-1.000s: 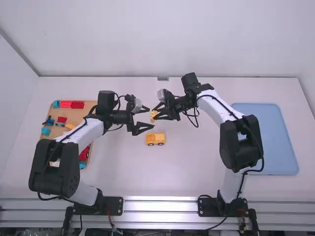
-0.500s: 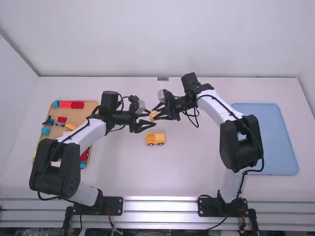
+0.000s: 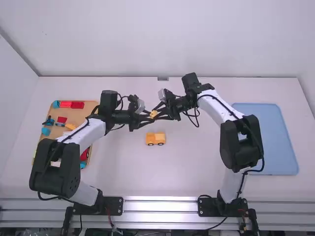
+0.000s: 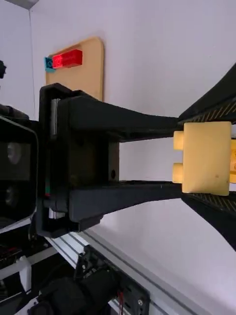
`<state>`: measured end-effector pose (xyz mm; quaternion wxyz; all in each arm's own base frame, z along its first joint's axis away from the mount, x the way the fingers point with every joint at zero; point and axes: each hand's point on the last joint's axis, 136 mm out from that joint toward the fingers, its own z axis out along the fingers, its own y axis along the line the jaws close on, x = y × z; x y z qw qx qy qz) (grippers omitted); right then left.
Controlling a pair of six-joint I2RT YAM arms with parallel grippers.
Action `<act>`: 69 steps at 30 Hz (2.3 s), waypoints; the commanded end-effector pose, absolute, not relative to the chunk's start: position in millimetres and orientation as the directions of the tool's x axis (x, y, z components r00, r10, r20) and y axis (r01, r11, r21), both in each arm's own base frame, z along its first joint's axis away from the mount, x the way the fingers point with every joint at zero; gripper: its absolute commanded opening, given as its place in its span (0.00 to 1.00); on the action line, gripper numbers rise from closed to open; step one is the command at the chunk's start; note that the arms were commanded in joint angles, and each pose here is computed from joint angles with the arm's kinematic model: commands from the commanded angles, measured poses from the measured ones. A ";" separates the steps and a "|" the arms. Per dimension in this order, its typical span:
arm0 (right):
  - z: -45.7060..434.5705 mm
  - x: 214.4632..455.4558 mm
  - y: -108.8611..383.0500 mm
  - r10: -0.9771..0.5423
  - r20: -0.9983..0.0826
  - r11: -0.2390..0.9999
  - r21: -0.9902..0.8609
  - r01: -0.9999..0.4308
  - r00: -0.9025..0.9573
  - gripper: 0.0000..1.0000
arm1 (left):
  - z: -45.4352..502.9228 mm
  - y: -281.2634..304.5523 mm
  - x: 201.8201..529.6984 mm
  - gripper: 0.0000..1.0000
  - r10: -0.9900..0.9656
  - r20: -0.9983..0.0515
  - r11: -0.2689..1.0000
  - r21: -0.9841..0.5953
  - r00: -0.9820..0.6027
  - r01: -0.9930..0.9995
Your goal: Assemble lego blocks to make yellow taxi
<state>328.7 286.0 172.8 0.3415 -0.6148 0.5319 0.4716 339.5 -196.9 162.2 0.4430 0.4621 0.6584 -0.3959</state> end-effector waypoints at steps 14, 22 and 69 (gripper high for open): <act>164.9 397.9 271.5 -0.437 -0.888 0.092 0.114 -0.989 -0.143 0.99 | 93.8 -138.4 357.5 0.16 0.541 -0.678 0.607 -0.095 -0.498 0.789; 152.0 454.1 225.6 -0.482 -0.788 0.487 0.124 -0.865 -0.384 0.99 | 49.1 -110.5 348.7 0.10 0.702 -0.403 0.650 0.026 -0.587 0.760; 150.4 443.8 209.4 -0.484 -0.766 0.512 0.144 -0.847 -0.423 0.99 | 60.2 -121.3 330.5 0.99 0.809 -0.576 0.162 0.033 -0.114 0.986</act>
